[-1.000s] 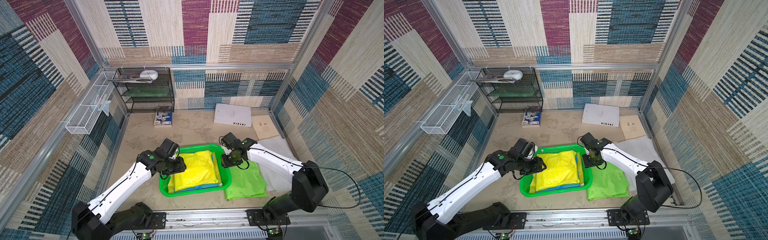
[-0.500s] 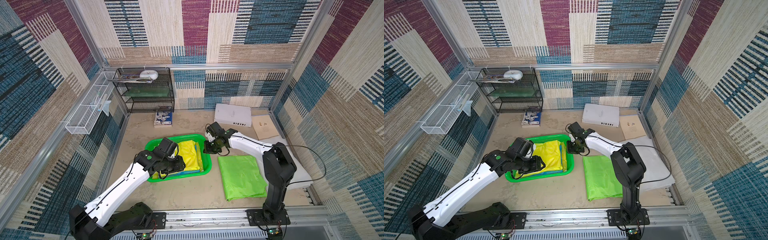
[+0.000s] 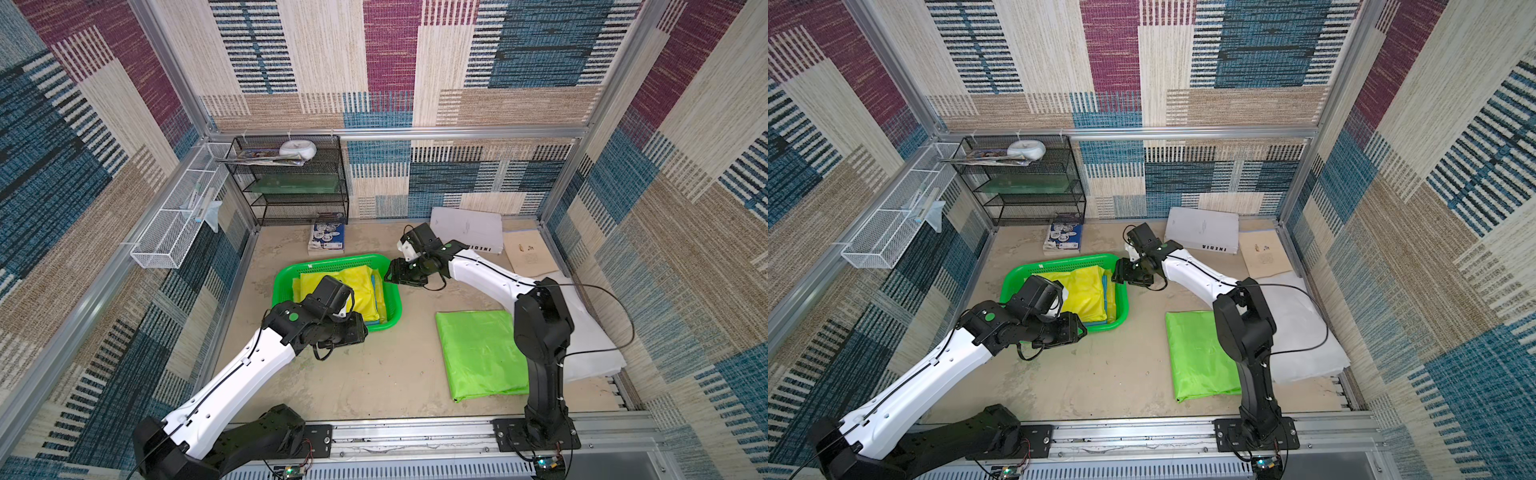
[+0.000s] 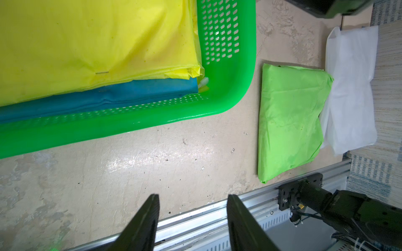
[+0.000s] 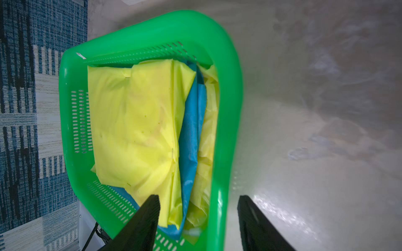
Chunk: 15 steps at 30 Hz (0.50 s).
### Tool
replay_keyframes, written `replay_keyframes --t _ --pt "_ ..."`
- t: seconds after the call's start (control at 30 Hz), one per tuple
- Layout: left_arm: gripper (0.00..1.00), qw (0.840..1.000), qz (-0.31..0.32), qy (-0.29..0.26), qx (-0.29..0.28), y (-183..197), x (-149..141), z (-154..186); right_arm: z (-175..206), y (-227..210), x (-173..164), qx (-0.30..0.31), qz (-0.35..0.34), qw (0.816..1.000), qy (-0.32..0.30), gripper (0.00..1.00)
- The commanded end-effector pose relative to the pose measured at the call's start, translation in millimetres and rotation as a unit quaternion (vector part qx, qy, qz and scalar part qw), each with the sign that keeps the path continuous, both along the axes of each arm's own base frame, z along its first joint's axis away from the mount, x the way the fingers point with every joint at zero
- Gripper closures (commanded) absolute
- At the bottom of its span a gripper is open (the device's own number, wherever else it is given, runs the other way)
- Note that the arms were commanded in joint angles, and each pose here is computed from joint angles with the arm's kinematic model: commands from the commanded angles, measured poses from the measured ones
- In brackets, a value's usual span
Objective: Put the folded raincoat in the basket
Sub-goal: Move the basket to the center of the board, then move the raincoat to the center of the board.
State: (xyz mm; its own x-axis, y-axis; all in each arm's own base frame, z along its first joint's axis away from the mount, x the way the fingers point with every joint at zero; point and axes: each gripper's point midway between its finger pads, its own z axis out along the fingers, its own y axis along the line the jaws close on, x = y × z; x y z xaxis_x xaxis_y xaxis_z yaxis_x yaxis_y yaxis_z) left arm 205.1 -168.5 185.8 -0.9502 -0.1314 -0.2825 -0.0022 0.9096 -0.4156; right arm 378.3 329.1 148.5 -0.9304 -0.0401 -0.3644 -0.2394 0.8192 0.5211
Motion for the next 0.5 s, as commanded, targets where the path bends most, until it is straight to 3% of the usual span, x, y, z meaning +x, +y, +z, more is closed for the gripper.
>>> replay_keyframes --t 0.0,0.13,0.23,0.37,0.47 --pt "0.45 1.000 -0.008 -0.005 -0.003 -1 0 5 5 -59 -16 -0.040 -0.027 0.999 -0.020 0.41" --pt "0.45 0.999 -0.021 -0.020 -0.023 -10 4 11 -15 -121 -61 -0.077 -0.052 0.996 0.002 0.43" --pt "0.45 0.998 -0.028 -0.027 -0.040 -17 7 13 -46 -143 -102 -0.096 -0.052 0.993 0.042 0.47" --pt "0.46 0.998 -0.034 -0.014 -0.042 -22 9 9 -87 -154 -142 -0.087 -0.058 0.990 0.094 0.52" --pt "0.46 0.998 -0.035 -0.023 -0.053 -25 9 15 -102 -146 -150 -0.055 -0.064 0.990 0.112 0.53"
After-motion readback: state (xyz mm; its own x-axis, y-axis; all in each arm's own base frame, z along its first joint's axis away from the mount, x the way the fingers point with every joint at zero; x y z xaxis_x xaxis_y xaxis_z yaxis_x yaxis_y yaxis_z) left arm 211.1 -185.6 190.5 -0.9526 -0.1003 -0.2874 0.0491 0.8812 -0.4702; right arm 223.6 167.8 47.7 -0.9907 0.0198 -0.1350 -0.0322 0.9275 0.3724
